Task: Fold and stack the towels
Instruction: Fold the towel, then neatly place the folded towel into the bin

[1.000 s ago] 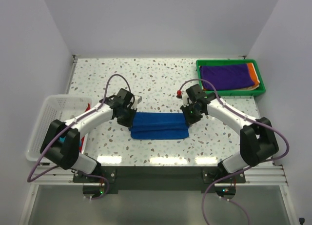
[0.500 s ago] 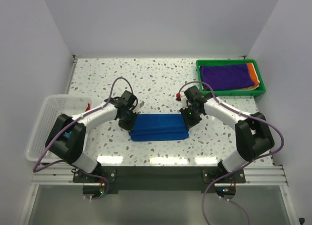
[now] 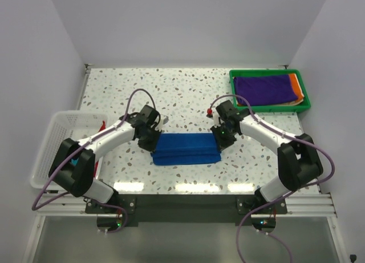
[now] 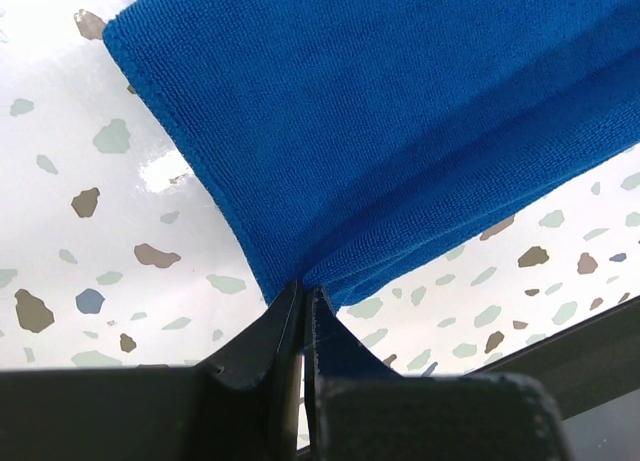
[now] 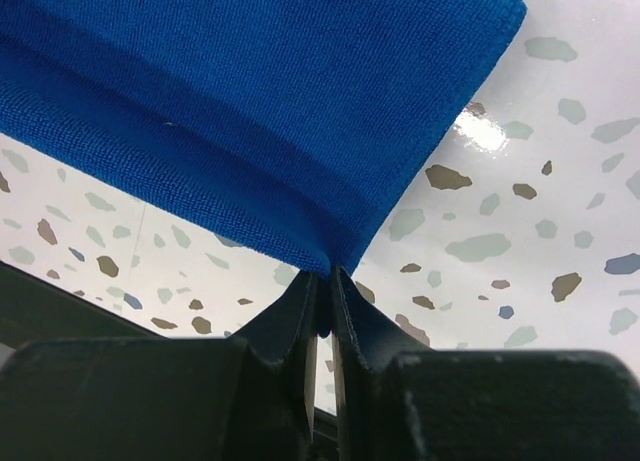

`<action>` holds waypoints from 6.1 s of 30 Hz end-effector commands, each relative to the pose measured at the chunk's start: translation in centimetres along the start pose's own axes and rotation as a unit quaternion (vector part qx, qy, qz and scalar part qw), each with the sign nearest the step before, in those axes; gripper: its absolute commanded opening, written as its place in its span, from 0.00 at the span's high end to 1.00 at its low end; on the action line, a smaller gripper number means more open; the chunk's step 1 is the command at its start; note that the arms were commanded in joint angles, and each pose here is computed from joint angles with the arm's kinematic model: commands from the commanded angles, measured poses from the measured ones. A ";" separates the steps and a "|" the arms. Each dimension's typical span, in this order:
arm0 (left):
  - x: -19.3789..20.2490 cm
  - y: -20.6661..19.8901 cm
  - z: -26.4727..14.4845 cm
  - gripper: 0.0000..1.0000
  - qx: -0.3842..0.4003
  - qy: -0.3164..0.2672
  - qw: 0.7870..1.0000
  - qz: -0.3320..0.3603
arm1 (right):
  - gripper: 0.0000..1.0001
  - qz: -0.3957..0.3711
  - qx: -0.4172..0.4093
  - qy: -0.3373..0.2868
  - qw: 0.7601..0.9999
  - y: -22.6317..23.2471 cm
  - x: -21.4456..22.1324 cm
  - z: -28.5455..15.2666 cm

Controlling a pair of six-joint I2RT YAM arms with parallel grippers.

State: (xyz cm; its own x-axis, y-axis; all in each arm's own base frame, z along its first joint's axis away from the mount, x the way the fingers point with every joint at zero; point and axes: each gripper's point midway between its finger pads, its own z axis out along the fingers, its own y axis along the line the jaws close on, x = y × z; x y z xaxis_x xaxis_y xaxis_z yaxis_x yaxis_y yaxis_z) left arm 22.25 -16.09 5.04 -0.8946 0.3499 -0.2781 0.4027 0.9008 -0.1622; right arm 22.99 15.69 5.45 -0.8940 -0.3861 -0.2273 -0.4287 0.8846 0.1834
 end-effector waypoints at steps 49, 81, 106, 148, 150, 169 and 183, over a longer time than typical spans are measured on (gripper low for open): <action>-5.6 -5.8 -8.0 0.52 0.109 -0.183 0.972 -0.095 | 0.56 0.054 -0.092 -0.170 0.980 6.1 -2.8 -6.9; 1.1 -0.4 1.3 0.80 -0.015 -0.102 0.980 -0.172 | 0.60 0.096 -0.017 -0.231 0.968 2.6 -4.3 -4.3; -4.3 1.0 -3.1 0.36 -0.092 -0.170 0.972 -0.136 | 0.50 0.145 0.035 -0.214 0.965 -4.6 -6.2 -3.8; -7.7 -23.7 8.3 0.34 -0.107 -0.167 0.959 0.203 | 0.01 0.331 0.110 -0.249 0.903 -11.3 1.1 -4.7; -7.5 -22.9 8.6 0.35 -0.121 -0.160 0.959 0.199 | 0.01 0.330 0.109 -0.250 0.904 -11.2 1.0 -4.7; -3.8 -20.0 11.9 0.55 -0.115 -0.100 0.974 0.167 | 0.01 0.335 0.095 -0.248 0.904 -10.8 1.2 -4.0; -6.2 -19.7 9.0 1.00 -0.060 -0.147 0.979 0.129 | 0.01 0.376 -0.021 -0.238 0.895 -7.5 -0.2 -1.7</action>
State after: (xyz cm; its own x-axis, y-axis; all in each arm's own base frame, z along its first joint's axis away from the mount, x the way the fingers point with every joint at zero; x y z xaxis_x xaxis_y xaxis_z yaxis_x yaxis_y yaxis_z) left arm 21.80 -40.63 2.07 -0.6237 0.4930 -0.6066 0.5715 0.8170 0.0764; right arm 25.28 6.82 5.30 -0.7899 0.4305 -0.4368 0.2695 0.8834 0.3834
